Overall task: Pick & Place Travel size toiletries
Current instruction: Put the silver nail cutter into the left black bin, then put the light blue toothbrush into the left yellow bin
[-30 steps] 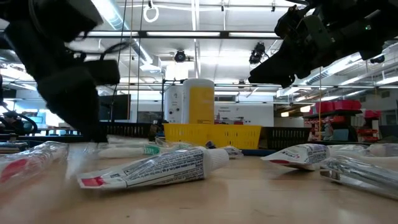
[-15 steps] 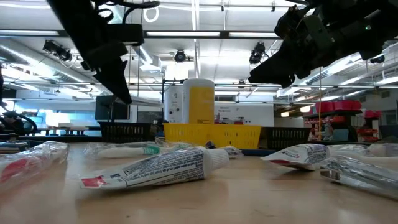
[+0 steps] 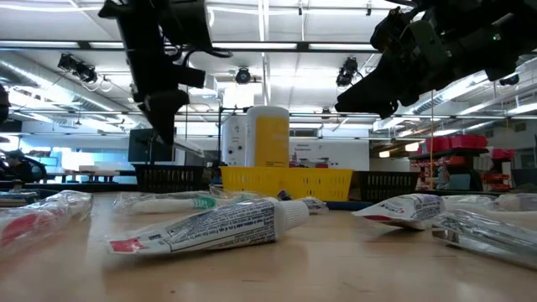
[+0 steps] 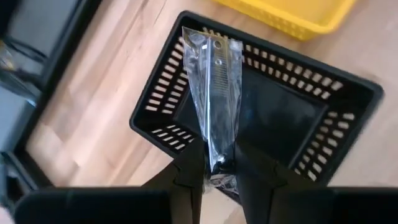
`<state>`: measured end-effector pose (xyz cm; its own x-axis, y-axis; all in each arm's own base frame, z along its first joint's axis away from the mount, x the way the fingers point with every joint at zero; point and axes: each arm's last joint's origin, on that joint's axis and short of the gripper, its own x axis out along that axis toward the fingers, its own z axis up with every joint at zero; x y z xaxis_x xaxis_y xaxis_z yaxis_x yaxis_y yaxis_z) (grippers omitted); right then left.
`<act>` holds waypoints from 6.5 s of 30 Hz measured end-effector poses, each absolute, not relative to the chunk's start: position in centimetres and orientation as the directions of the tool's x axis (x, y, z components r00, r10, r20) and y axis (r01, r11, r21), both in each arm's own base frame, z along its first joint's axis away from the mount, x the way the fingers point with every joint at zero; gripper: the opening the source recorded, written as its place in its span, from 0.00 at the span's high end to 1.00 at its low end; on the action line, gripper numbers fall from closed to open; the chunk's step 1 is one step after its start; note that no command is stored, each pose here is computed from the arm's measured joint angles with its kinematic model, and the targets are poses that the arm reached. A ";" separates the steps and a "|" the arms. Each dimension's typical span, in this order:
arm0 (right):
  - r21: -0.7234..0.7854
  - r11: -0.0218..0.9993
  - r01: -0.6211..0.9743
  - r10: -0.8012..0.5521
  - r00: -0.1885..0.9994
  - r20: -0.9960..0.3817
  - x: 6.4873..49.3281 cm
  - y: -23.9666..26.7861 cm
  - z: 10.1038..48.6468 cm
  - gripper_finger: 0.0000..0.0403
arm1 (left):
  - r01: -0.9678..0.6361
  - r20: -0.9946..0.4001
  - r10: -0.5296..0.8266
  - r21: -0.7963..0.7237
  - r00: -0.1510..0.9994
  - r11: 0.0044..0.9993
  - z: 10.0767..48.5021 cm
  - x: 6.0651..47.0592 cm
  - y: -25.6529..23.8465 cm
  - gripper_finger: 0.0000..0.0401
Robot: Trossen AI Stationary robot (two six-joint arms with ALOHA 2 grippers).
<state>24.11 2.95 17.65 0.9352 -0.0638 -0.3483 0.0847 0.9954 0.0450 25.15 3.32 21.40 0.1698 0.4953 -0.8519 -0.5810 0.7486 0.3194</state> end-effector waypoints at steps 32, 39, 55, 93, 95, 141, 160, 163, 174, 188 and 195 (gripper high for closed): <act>0.040 0.996 0.085 -0.065 0.927 -0.370 24.0 2.9 17.4 0.67 | -0.648 -0.935 0.354 0.277 -0.012 0.709 15.2 27.3 5.6 0.67; 0.040 0.996 0.085 -0.065 0.927 -0.370 24.0 2.9 17.4 0.67 | -0.612 -0.929 0.366 0.324 -0.061 0.721 15.7 27.0 4.9 0.64; 0.041 0.996 0.085 -0.064 0.927 -0.370 24.0 2.9 17.4 0.67 | -0.436 -0.907 0.401 0.311 0.128 0.844 21.7 29.9 0.0 0.65; 0.047 0.994 0.097 -0.072 0.925 -0.372 24.0 2.9 17.4 0.67 | -0.434 -0.779 0.126 -0.199 0.614 0.879 16.2 26.5 -6.6 0.65; 0.036 0.995 0.093 -0.072 0.924 -0.376 24.0 2.9 17.4 0.67 | -0.426 -0.764 0.110 -0.228 0.636 0.876 16.3 26.7 -6.9 0.65; 0.070 0.991 0.113 -0.072 0.900 -0.431 23.8 2.9 16.8 0.59 | -0.351 -0.813 0.065 -0.176 0.579 0.920 11.8 28.0 -8.6 0.94; 0.068 0.991 0.116 -0.076 0.899 -0.432 23.8 2.9 16.8 0.57 | -0.462 -0.702 0.285 -0.071 0.653 0.884 20.8 30.3 -5.4 0.93; 0.066 0.991 0.117 -0.076 0.896 -0.437 23.7 2.9 16.7 0.59 | -0.517 -0.717 0.327 -0.054 0.615 0.854 22.2 31.1 -3.4 0.92; 0.066 0.991 0.117 -0.076 0.896 -0.438 23.7 2.9 16.7 0.60 | -0.752 -0.828 0.337 -0.145 0.448 0.643 23.5 30.8 5.1 0.91; 0.062 0.991 0.118 -0.077 0.889 -0.451 23.7 2.9 16.6 0.61 | -0.840 -0.898 0.184 -0.279 0.400 0.466 20.3 30.5 11.5 0.88; 0.057 0.991 0.119 -0.079 0.881 -0.467 23.6 2.9 16.5 0.59 | -0.844 -0.877 0.179 -0.346 0.447 0.410 19.7 31.3 12.3 0.84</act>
